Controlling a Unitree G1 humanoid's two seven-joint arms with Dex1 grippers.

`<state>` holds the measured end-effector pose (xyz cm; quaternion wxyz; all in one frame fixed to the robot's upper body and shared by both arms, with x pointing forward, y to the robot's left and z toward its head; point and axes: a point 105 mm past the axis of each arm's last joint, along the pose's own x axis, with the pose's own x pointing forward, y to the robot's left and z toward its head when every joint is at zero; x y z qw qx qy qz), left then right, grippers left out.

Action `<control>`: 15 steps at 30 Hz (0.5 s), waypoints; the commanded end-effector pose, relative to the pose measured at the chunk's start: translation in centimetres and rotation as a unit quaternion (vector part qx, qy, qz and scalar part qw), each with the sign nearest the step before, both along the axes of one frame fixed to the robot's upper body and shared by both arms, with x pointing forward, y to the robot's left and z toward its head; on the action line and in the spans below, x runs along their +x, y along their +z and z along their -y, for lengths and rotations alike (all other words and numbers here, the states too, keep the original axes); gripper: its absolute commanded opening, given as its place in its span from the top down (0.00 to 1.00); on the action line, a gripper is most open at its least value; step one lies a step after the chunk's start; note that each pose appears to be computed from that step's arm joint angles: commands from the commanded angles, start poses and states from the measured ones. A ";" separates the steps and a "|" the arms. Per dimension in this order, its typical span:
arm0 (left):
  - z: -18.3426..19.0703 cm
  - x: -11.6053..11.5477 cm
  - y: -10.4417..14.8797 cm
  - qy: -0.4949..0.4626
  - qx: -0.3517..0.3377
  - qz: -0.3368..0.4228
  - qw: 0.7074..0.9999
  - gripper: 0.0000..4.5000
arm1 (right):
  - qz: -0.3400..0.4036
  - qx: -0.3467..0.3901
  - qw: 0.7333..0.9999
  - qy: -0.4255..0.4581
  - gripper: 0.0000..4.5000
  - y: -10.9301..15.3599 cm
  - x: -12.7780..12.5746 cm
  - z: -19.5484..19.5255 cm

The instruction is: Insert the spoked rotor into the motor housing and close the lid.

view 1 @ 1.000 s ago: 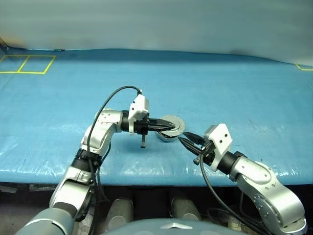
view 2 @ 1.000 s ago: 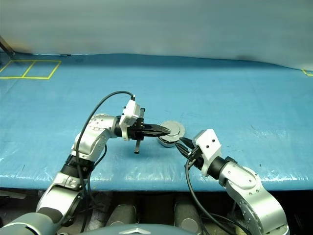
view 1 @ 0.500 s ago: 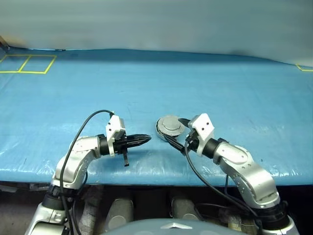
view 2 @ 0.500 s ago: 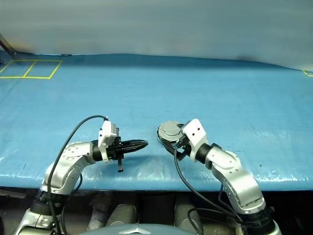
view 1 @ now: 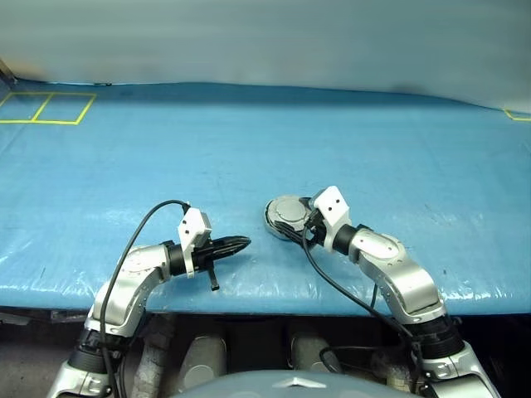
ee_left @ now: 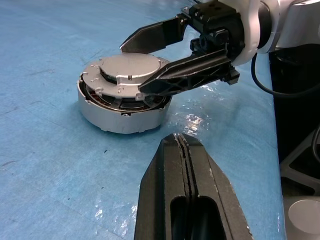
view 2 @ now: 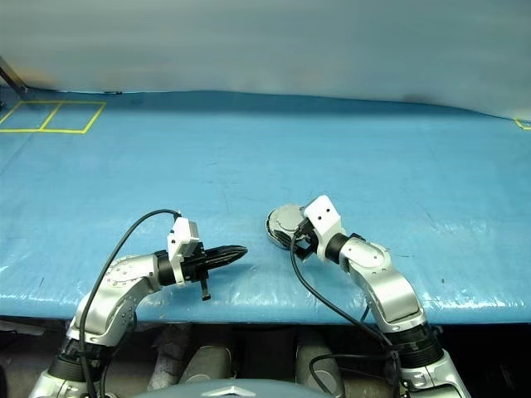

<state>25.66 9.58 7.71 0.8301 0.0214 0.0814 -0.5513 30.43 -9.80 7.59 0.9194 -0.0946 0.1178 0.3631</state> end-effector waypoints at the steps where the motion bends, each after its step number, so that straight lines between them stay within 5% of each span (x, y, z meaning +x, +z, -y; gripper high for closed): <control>1: 0.5 0.2 1.6 -0.009 -0.009 0.034 0.999 1.00 | 0.019 0.023 1.000 0.005 0.01 0.8 -0.1 -0.7; 6: 0.9 0.1 1.7 -0.016 -0.020 0.028 0.999 1.00 | 0.017 0.018 1.000 0.014 0.01 0.4 -0.6 -1.0; 13: 1.0 0.0 1.6 -0.025 -0.017 0.026 0.999 1.00 | 0.025 0.028 0.999 0.015 0.41 0.9 -0.7 -1.4; 15: 1.0 0.0 1.6 -0.025 -0.016 0.025 0.999 1.00 | 0.026 0.029 0.999 0.016 0.41 1.0 -0.7 -1.6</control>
